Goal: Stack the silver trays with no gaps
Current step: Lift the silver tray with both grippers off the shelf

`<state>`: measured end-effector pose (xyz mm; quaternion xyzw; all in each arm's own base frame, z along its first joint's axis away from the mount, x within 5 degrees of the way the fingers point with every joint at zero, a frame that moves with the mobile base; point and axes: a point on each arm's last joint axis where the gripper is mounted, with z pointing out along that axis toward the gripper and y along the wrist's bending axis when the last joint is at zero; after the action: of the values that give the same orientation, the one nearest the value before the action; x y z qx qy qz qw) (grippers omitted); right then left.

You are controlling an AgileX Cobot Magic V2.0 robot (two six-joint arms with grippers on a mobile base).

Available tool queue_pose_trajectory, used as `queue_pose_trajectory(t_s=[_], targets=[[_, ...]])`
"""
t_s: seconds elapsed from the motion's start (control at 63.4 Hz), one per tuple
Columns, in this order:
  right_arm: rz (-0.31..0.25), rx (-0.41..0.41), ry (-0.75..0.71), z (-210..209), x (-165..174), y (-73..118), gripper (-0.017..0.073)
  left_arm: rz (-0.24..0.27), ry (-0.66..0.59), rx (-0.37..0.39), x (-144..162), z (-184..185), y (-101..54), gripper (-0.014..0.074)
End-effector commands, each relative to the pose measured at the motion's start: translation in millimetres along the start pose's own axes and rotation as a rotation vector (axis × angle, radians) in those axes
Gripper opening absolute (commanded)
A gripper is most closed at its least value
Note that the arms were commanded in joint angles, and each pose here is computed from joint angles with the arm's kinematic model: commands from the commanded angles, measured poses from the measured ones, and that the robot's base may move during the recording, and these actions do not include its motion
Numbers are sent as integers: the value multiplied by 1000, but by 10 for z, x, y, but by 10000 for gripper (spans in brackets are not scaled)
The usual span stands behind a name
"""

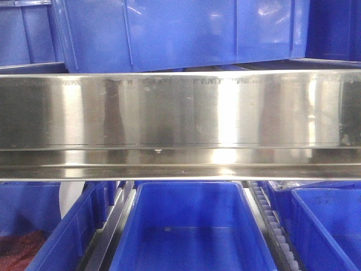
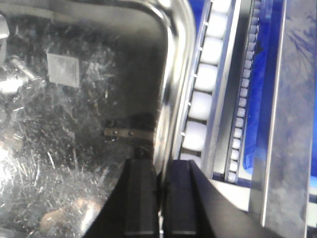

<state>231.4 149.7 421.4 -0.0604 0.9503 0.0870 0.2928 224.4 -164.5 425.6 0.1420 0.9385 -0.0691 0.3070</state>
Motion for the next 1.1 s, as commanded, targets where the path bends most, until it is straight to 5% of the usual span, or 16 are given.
queue_pose_trajectory(t_s=[0.0,1.087], targets=[[-28,5,-105,-163,-94,-28,56,22,-52,-21,-19,-206,44,-41],[-30,18,-79,-104,-91,-20,56,22,-51,-23,-18,-206,46,-43]])
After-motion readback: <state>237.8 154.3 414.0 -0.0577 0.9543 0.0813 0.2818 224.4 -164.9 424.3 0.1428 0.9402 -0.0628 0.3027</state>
